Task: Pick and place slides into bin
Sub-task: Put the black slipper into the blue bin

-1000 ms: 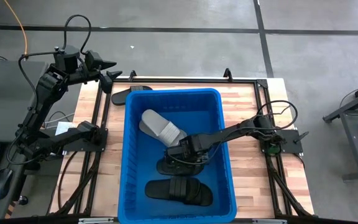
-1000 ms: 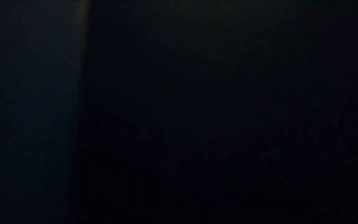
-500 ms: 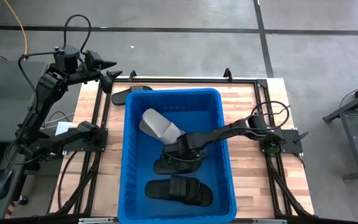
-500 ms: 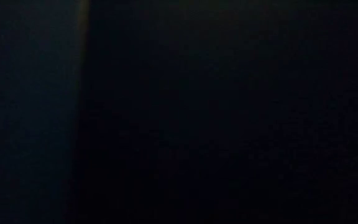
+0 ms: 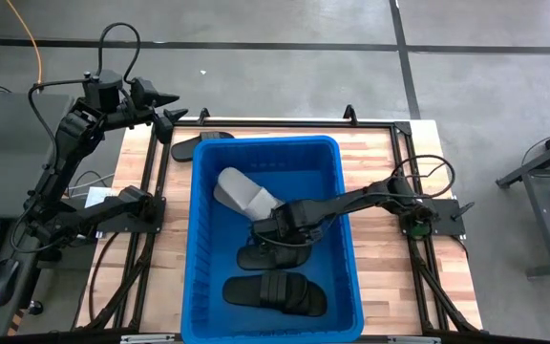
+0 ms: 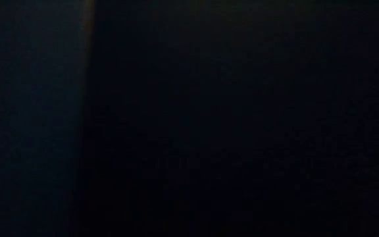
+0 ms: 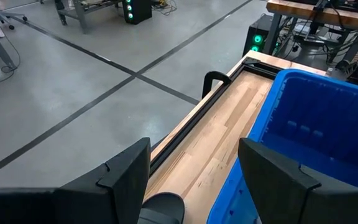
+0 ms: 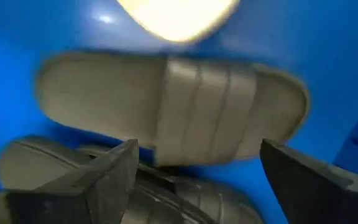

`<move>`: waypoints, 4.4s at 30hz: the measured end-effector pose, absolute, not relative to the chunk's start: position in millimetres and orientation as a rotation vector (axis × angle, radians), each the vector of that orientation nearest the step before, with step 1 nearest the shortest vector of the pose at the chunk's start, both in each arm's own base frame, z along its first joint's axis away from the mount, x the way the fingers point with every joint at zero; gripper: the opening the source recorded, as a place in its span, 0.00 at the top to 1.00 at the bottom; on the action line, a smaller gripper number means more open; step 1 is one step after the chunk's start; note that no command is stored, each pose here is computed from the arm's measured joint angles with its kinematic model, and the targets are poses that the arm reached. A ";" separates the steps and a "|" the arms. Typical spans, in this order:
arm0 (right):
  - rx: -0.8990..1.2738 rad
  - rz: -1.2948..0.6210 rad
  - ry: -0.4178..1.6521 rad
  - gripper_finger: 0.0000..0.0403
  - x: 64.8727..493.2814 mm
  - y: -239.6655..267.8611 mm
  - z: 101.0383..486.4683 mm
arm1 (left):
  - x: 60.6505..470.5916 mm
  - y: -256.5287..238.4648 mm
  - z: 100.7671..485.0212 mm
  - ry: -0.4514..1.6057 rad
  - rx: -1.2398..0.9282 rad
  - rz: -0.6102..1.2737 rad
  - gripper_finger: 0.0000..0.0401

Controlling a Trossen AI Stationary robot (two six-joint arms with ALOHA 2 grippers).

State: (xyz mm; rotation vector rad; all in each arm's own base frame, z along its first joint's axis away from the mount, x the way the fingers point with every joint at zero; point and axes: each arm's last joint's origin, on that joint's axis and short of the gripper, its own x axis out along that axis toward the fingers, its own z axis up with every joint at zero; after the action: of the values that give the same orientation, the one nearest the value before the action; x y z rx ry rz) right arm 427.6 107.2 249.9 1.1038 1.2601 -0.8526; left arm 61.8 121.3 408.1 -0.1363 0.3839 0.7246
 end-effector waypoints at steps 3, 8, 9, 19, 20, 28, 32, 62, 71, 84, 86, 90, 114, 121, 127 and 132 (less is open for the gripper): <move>1.058 -0.861 1.247 0.19 425.4 105.6 260.9 | 61.8 121.2 408.0 0.387 -0.130 0.723 0.42; 1.053 -0.828 1.231 0.19 425.7 105.1 274.9 | 61.8 121.2 407.8 0.399 -0.103 0.716 0.42; 1.050 -0.813 1.224 0.19 426.5 105.2 276.7 | 61.8 120.9 407.4 0.408 -0.090 0.708 0.42; 0.978 -0.749 1.228 0.20 427.6 104.4 279.0 | 64.1 122.0 404.9 0.434 -0.038 0.623 0.42; 0.973 -0.755 1.226 0.20 427.4 104.2 279.0 | 63.9 122.8 404.3 0.444 -0.041 0.638 0.42; 0.947 -0.795 1.219 0.20 423.4 97.5 282.8 | 61.1 126.7 399.8 0.547 -0.007 0.757 0.42; 0.969 -0.773 1.188 0.20 418.9 88.9 297.5 | 64.0 131.4 394.2 0.558 -0.094 0.723 0.42; 0.579 -0.875 0.686 0.20 277.5 8.4 456.9 | 76.1 218.7 368.0 0.309 -0.694 0.806 0.42; 0.531 -0.843 0.708 0.20 284.5 9.0 453.9 | 75.8 182.0 352.8 0.163 -0.703 0.784 0.42; 0.466 -0.784 0.762 0.20 284.7 9.8 453.1 | 56.3 136.9 283.9 -0.242 -0.977 0.912 0.42; 0.457 -0.775 0.768 0.20 284.7 9.9 453.1 | 53.3 132.4 276.7 -0.239 -0.985 0.972 0.42; 0.457 -0.761 0.777 0.20 284.9 10.3 453.0 | 50.0 127.4 257.4 -0.161 -1.044 1.066 0.42; 0.527 -0.744 0.647 0.20 296.2 -0.2 460.3 | 47.9 128.4 155.7 -0.054 -1.223 1.224 0.37; 0.534 -0.730 0.623 0.20 298.4 0.1 462.0 | 48.4 134.4 141.9 -0.150 -1.304 1.281 0.27; 0.532 -0.730 0.622 0.20 298.5 0.0 462.2 | 53.7 149.9 149.7 -0.269 -1.219 1.220 0.22; 0.532 -0.730 0.619 0.20 298.7 0.0 462.3 | 54.5 155.8 138.6 -0.230 -1.238 1.279 0.21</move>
State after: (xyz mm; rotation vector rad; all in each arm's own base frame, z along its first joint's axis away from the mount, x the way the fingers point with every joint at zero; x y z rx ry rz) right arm 298.7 0.0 462.3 0.5319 0.6190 -0.7299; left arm 54.5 155.8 138.6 -1.2384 -0.2305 1.2794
